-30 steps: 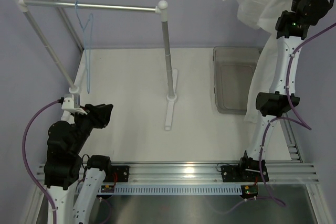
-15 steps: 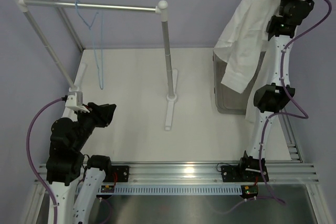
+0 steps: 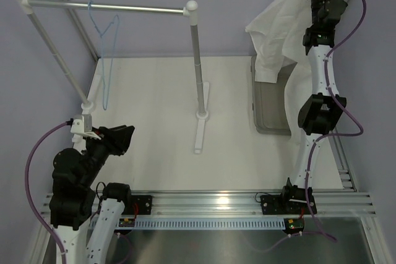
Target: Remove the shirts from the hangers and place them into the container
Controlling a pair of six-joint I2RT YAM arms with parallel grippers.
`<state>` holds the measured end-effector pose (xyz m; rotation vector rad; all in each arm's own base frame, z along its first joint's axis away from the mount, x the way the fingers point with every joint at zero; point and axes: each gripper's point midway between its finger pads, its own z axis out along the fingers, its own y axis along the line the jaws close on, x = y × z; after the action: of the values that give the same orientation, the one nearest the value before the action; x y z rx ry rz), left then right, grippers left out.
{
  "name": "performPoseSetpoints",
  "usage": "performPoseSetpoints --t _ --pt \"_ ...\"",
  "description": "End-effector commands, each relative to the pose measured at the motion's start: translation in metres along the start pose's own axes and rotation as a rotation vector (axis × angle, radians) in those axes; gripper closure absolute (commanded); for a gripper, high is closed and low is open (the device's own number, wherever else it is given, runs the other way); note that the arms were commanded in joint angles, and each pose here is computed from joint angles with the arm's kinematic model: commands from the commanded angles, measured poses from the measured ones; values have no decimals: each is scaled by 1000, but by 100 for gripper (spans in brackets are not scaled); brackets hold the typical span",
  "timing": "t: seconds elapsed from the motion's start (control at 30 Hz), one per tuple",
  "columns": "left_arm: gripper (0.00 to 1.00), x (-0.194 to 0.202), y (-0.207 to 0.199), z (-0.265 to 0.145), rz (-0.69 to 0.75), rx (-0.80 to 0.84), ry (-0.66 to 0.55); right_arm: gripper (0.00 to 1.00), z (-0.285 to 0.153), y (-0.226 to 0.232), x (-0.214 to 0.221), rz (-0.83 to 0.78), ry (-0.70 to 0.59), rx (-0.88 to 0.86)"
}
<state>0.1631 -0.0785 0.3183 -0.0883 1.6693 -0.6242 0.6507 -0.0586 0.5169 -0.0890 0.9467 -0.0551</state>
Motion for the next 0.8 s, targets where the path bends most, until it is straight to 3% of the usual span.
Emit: performPoseSetpoints --t 0.0,0.3,0.63,0.77 --pt "62 -15 -21 -18 11 68 -46 100 -9 42 -160 22 -198 -77" --pt "61 -29 -39 -63 36 85 -82 100 -64 36 -209 37 -140 14" --pt "61 -34 -52 -84 34 107 -76 100 -120 -1 -124 -36 28 183" --pt "61 -34 -51 -81 31 104 -71 100 -121 -17 -125 -44 19 247"
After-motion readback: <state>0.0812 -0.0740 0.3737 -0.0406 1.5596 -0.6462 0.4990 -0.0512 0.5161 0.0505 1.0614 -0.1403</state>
